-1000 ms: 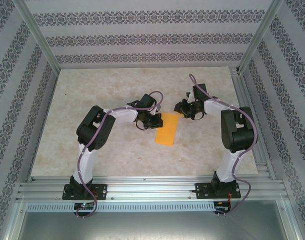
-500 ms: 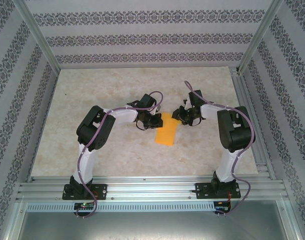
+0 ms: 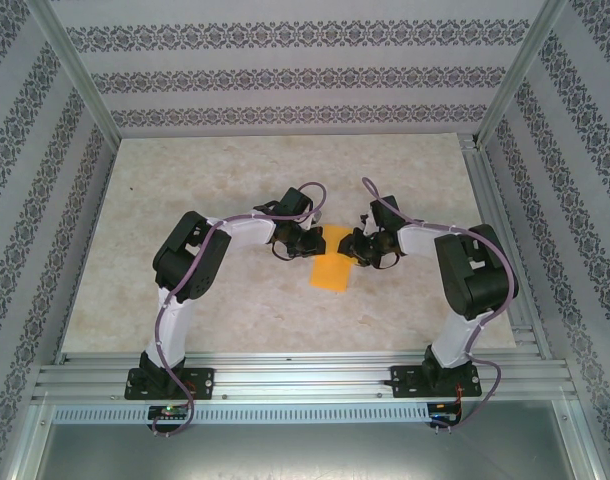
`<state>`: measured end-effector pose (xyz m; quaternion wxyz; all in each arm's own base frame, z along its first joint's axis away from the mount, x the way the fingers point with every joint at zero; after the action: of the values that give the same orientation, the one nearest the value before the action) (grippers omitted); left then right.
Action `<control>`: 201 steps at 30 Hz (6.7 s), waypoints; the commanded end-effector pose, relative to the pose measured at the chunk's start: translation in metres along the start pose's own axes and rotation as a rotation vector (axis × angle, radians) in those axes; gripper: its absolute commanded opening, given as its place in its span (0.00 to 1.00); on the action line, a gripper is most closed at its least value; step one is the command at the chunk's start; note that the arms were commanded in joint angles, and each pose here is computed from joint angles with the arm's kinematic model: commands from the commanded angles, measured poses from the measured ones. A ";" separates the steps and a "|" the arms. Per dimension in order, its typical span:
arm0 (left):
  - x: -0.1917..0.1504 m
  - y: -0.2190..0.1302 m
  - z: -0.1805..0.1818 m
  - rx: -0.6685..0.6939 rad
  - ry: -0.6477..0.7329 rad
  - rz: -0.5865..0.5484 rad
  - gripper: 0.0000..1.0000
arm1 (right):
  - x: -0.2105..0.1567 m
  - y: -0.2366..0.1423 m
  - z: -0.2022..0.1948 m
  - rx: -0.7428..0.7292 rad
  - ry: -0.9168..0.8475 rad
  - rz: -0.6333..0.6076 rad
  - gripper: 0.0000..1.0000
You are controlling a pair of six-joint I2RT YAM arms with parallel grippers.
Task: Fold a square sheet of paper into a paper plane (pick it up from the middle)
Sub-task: Fold the square sheet of paper in half at the center of the table.
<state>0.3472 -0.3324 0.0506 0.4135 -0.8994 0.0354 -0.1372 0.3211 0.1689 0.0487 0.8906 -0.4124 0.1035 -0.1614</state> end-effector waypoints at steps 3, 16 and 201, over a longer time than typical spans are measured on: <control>-0.034 0.016 0.022 0.095 -0.042 0.108 0.00 | -0.011 -0.010 0.003 -0.006 -0.014 -0.011 0.30; -0.033 0.015 0.021 0.092 -0.042 0.103 0.00 | -0.058 0.005 -0.016 -0.015 0.023 0.034 0.30; -0.018 -0.156 0.080 0.193 -0.299 -0.422 0.27 | -0.111 0.020 0.025 -0.464 -1.604 0.220 0.53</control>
<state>0.3407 -0.1689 0.1070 0.4749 -0.8498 -0.2151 -0.0778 0.2237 0.2361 0.0559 0.6169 -0.5612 -0.4660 0.2955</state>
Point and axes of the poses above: each hand's point on the last joint's axis, 136 mm out from that joint toward the fingers, its own y axis out along the fingers, its own z axis along the line the jaws close on, x = y × z, the point moved 4 cm from there along -y, back along the fingers, and after that the axes turned 9 degrees about y, right-handed, at the moved point
